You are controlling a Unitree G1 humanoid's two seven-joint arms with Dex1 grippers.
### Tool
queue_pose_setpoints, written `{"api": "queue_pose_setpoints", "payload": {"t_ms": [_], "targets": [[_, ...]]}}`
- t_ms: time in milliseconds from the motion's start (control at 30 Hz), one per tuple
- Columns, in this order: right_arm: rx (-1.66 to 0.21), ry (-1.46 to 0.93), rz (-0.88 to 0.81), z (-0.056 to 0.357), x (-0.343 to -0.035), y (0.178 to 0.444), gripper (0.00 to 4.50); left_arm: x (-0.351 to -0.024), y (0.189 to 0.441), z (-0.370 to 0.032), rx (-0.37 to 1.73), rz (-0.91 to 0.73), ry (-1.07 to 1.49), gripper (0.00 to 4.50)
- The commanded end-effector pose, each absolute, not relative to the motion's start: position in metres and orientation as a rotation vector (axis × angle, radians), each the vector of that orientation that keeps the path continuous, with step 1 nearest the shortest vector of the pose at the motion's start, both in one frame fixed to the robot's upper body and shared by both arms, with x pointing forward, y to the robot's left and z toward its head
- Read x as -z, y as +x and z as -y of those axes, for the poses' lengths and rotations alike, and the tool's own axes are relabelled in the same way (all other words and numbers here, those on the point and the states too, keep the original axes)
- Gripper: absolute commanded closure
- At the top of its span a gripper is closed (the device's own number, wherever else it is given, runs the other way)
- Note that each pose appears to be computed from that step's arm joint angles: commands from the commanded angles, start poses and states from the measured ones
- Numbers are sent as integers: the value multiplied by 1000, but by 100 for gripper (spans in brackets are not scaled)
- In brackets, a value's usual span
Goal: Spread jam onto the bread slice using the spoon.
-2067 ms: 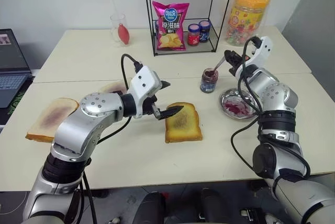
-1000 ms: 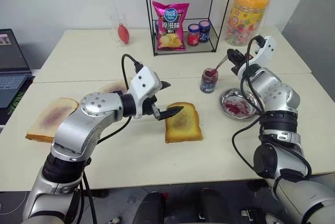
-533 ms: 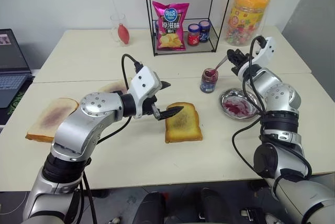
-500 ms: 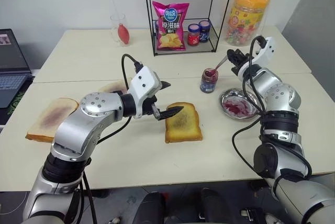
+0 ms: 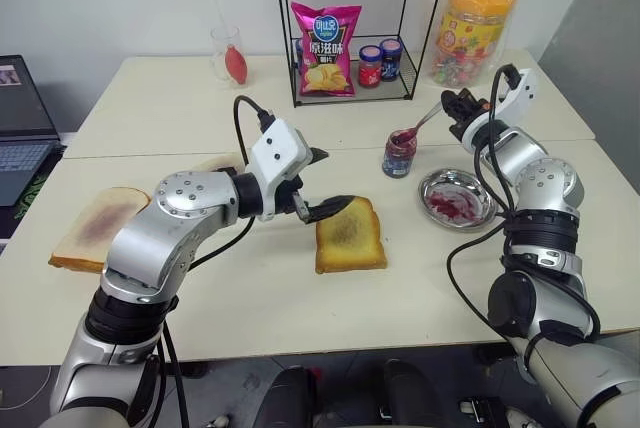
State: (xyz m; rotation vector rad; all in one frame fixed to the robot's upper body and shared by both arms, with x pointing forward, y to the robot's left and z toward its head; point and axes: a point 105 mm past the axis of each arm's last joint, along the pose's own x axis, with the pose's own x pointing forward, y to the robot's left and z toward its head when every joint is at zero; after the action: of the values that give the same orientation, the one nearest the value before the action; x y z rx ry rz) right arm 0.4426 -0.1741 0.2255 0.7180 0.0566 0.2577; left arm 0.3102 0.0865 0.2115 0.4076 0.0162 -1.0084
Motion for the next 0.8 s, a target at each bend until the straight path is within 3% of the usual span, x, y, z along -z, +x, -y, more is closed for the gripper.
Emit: {"api": "queue_pose_setpoints", "payload": {"t_ms": [33,800], "targets": [[-280,717,27,181,-251,437,447,-224,311,-86,999,40,426,0],[-284,911,40,187,-250,434,447,-229,308,-86,1020,67,346,0]]}}
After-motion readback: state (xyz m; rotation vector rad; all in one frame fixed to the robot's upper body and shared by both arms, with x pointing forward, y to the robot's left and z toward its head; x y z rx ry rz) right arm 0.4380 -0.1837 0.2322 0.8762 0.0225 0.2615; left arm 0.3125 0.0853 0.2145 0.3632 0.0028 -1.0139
